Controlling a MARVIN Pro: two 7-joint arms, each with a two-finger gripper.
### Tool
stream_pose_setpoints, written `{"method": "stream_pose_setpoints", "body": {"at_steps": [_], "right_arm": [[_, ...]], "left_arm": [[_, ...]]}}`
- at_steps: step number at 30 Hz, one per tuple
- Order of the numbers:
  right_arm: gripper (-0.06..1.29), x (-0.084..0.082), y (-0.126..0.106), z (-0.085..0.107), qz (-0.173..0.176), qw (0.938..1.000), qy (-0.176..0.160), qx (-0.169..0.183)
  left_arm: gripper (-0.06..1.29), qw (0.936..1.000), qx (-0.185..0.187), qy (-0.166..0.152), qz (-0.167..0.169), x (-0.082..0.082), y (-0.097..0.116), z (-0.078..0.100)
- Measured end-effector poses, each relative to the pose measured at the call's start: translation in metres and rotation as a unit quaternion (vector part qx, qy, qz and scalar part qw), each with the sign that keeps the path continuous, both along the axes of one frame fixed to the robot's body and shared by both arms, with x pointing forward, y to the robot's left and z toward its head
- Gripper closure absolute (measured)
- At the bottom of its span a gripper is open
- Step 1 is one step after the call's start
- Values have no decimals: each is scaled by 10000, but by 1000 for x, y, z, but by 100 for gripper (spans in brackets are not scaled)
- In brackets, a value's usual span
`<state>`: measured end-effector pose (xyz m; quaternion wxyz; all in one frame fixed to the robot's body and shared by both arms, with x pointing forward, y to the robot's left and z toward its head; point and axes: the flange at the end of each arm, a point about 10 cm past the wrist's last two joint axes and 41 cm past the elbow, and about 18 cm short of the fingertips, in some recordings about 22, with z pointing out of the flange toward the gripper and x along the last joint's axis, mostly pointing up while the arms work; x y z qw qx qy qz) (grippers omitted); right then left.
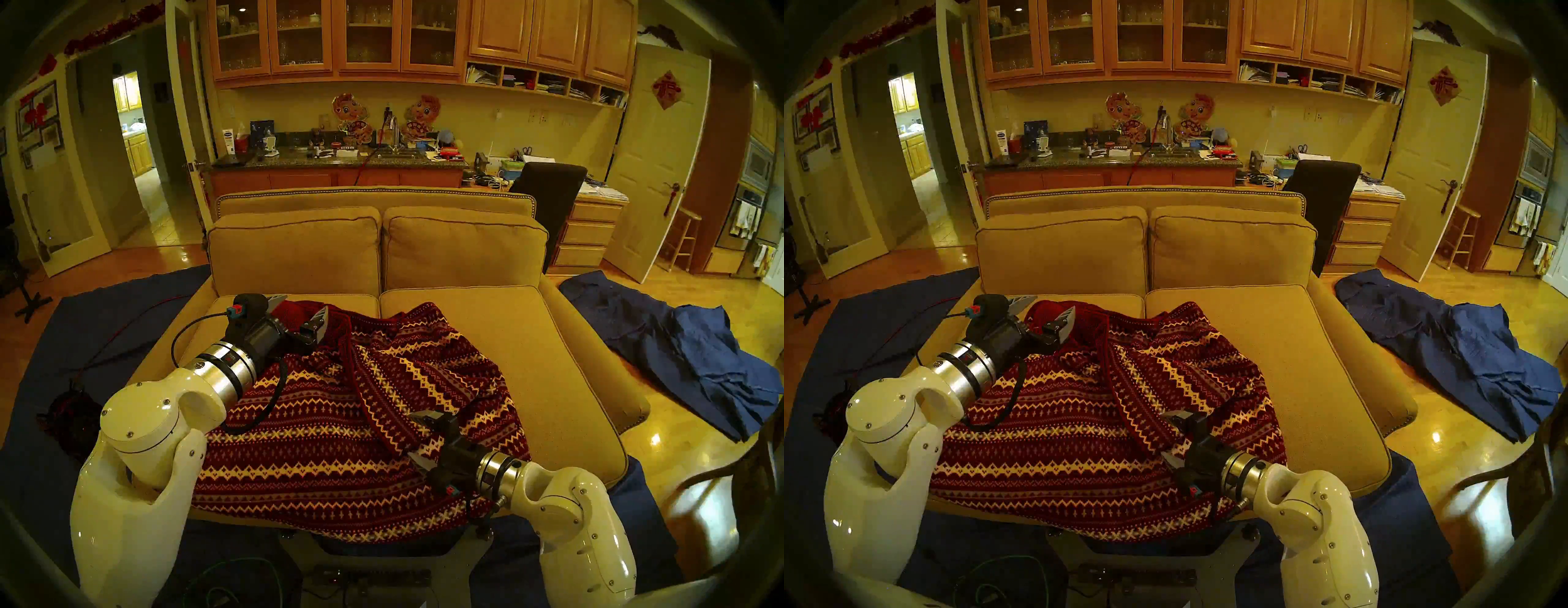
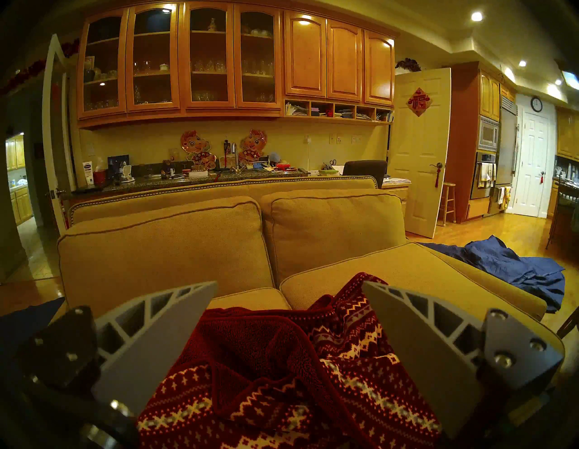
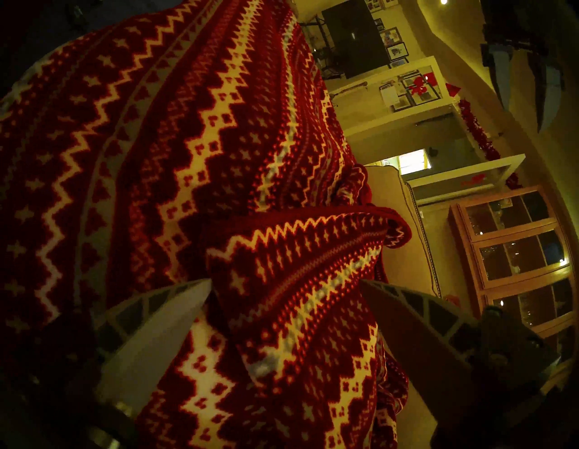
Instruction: Fold the blanket in half twice
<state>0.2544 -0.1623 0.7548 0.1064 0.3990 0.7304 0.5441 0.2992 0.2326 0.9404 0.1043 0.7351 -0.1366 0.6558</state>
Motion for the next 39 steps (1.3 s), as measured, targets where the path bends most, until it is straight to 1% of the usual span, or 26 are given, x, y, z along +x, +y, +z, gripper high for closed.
{"method": "stream_pose_setpoints", "body": {"at_steps": [6, 9, 13, 25, 32, 33, 36, 37, 38, 39], "right_arm": [[1, 1, 1, 1, 26, 9999, -105, -23], [1, 1, 6, -1, 61, 9998, -182, -62], [1, 1, 10, -3, 138, 9995, -250, -164], [1, 1, 13, -3, 369, 9964, -602, -459], [1, -2, 21, -6, 411, 9949, -687, -617], [3, -2, 22, -6, 408, 9948, -691, -626], [15, -3, 26, -8, 387, 9946, -697, -664], [16, -3, 27, -8, 383, 9946, -699, -672], [25, -3, 28, -9, 375, 9944, -703, -687], [26, -3, 29, -9, 370, 9944, -708, -698]], "left_arm": [[-3, 10000, 0, 0, 0, 0, 0, 0], [-3, 10000, 0, 0, 0, 0, 0, 0], [-3, 10000, 0, 0, 0, 0, 0, 0], [-3, 10000, 0, 0, 0, 0, 0, 0], [-3, 10000, 0, 0, 0, 0, 0, 0], [-3, 10000, 0, 0, 0, 0, 0, 0], [-3, 10000, 0, 1, 0, 0, 0, 0], [-3, 10000, 0, 1, 0, 0, 0, 0], [-3, 10000, 1, 1, 0, 0, 0, 0], [-3, 10000, 1, 1, 0, 0, 0, 0]]}}
